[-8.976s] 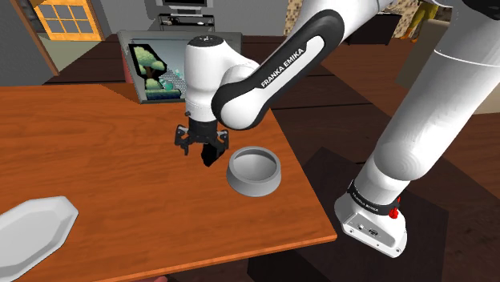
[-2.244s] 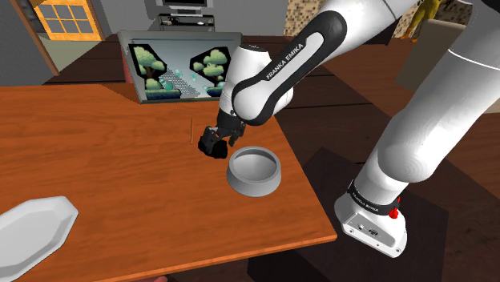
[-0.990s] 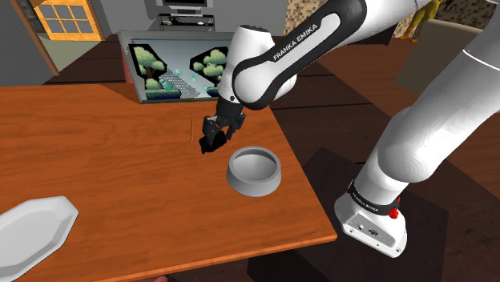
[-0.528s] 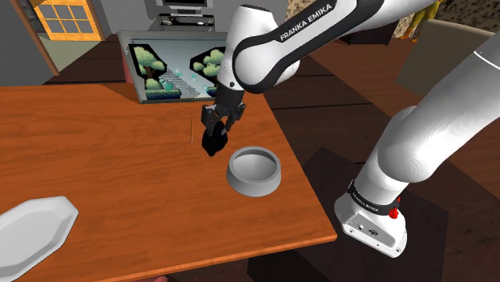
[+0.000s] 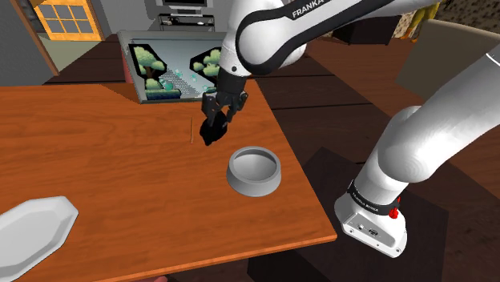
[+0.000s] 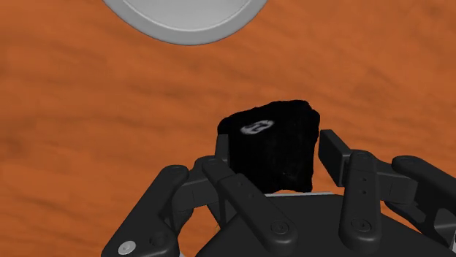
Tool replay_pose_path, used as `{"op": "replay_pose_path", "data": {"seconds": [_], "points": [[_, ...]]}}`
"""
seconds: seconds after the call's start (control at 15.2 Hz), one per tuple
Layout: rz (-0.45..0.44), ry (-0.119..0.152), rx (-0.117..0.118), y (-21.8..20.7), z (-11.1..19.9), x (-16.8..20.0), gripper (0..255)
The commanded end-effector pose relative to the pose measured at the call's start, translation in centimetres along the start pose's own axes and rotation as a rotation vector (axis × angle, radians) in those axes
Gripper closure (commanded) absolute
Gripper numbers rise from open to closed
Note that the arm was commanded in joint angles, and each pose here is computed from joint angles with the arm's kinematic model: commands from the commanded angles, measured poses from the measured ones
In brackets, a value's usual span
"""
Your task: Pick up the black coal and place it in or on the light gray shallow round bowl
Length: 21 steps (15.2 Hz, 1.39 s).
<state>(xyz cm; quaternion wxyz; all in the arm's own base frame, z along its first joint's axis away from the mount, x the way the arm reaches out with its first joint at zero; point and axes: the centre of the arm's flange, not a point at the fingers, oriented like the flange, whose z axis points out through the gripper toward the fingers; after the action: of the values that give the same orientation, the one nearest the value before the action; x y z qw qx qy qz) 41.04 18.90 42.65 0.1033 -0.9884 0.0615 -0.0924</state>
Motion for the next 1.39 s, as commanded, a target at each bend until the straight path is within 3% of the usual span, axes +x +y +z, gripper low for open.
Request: {"op": "replay_pose_path", "data": {"seconds": [0.0,0.73,1.32], "points": [[0.000,0.000,0.000,0.4,-0.9,-1.7,255],[0.000,0.000,0.000,3.9,-5.1,-15.2,255],[0.000,0.000,0.000,4.8,-1.1,-16.1,255]]}}
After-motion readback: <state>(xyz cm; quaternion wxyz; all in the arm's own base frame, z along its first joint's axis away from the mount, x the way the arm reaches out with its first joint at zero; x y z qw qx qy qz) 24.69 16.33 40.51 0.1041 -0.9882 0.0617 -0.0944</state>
